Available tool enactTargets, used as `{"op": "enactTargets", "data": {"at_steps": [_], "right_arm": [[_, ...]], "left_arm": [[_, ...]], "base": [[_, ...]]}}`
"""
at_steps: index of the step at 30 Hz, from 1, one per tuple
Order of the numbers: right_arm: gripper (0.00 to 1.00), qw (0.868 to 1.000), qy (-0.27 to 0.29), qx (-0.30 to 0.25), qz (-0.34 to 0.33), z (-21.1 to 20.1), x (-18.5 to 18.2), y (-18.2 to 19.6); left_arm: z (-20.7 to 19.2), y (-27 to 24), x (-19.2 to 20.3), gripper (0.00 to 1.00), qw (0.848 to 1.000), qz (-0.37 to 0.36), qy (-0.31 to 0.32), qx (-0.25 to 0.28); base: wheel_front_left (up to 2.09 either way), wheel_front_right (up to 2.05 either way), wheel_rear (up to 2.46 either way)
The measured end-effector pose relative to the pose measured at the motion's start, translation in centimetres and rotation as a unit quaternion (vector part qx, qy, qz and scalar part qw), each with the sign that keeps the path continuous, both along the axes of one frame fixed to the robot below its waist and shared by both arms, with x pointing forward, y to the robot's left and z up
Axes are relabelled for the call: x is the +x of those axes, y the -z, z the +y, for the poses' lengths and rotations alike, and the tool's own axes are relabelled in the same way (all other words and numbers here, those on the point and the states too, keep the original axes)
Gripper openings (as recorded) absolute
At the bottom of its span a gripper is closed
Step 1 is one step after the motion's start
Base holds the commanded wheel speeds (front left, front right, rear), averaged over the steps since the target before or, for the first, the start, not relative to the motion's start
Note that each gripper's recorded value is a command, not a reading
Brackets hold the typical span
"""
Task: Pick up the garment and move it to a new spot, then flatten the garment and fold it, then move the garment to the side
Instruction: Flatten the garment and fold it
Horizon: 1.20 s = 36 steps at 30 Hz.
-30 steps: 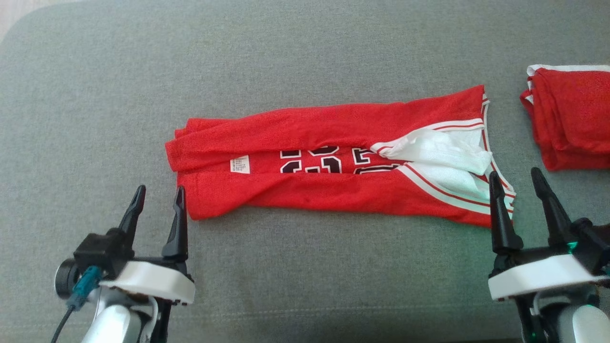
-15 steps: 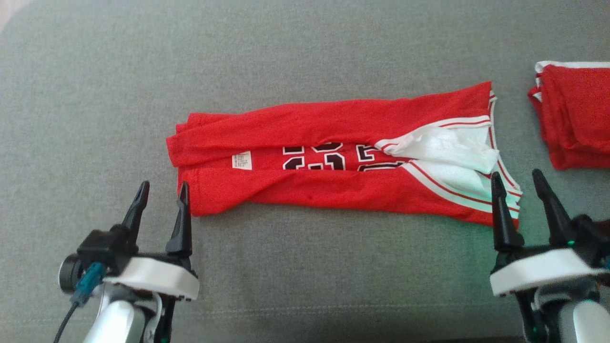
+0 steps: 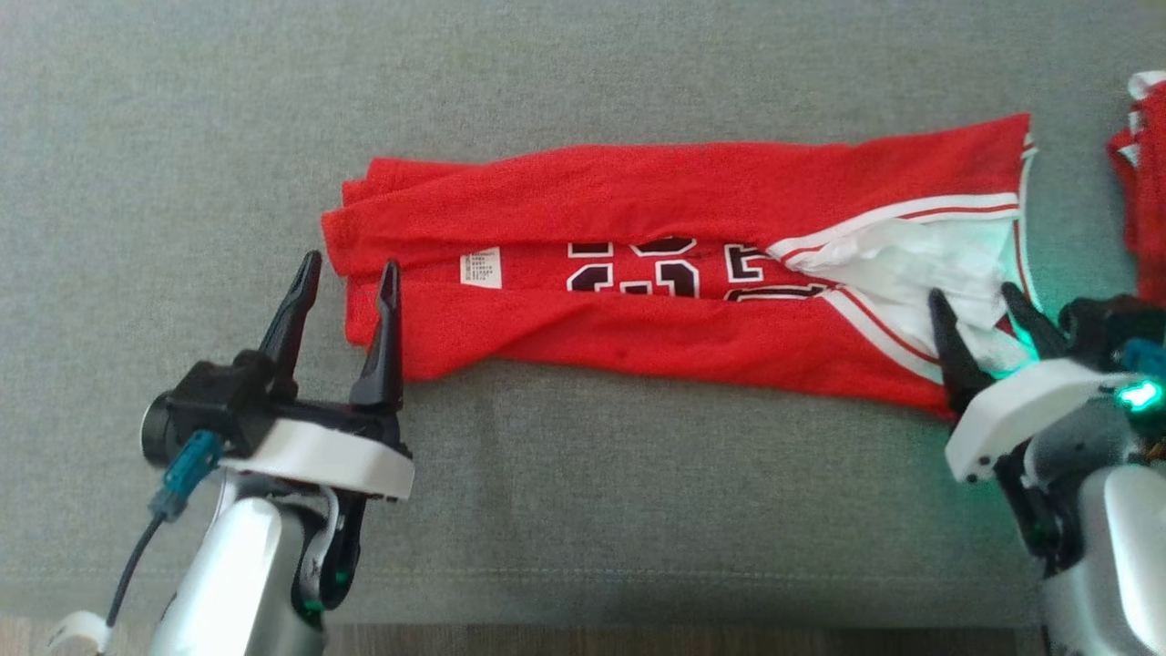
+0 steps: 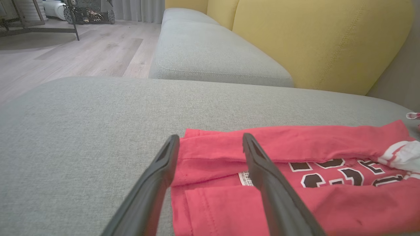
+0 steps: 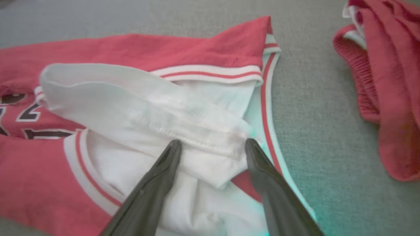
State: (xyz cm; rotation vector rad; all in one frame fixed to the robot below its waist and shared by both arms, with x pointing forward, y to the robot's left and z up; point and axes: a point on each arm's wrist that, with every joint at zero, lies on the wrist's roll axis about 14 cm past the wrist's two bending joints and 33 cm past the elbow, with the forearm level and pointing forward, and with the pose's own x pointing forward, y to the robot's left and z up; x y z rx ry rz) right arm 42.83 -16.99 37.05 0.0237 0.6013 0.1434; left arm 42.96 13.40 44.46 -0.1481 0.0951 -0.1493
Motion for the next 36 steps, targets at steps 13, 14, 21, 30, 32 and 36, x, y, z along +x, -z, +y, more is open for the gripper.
{"op": "enactTargets", "data": {"at_steps": [13,14,21,30,32,36], "right_arm": [[1.0,0.997,0.016,-0.021,0.076,-0.9,1.5,1.9],[1.0,0.997,0.016,-0.021,0.076,-0.9,1.5,1.9],[0.0,0.995,0.019,0.027,0.098,0.3,1.0,1.6],[0.0,0.992,0.043,0.084,0.088,0.5,-0.5,0.7],[0.0,0.991,0.055,0.098,0.079,0.2,-0.7,0.3],[0.0,0.991,0.07,0.1,0.06,-0.8,-1.0,-0.9]], "left_arm": [[-0.1,0.8,1.2,1.0,1.0,0.001,0.002,-0.006],[-0.1,0.8,1.2,1.0,1.0,0.001,0.002,-0.006],[0.1,0.4,1.3,1.0,1.0,-0.005,-0.002,-0.006],[0.0,-0.5,1.3,1.0,1.0,-0.018,-0.001,-0.007],[0.0,-0.8,1.3,1.0,1.0,-0.022,-0.002,-0.006],[0.2,-1.5,1.2,1.0,1.0,-0.03,-0.004,-0.008]], "base": [[0.0,0.0,0.0],[0.0,0.0,0.0],[0.0,0.0,0.0],[0.0,0.0,0.0],[0.0,0.0,0.0],[0.0,0.0,0.0]]}}
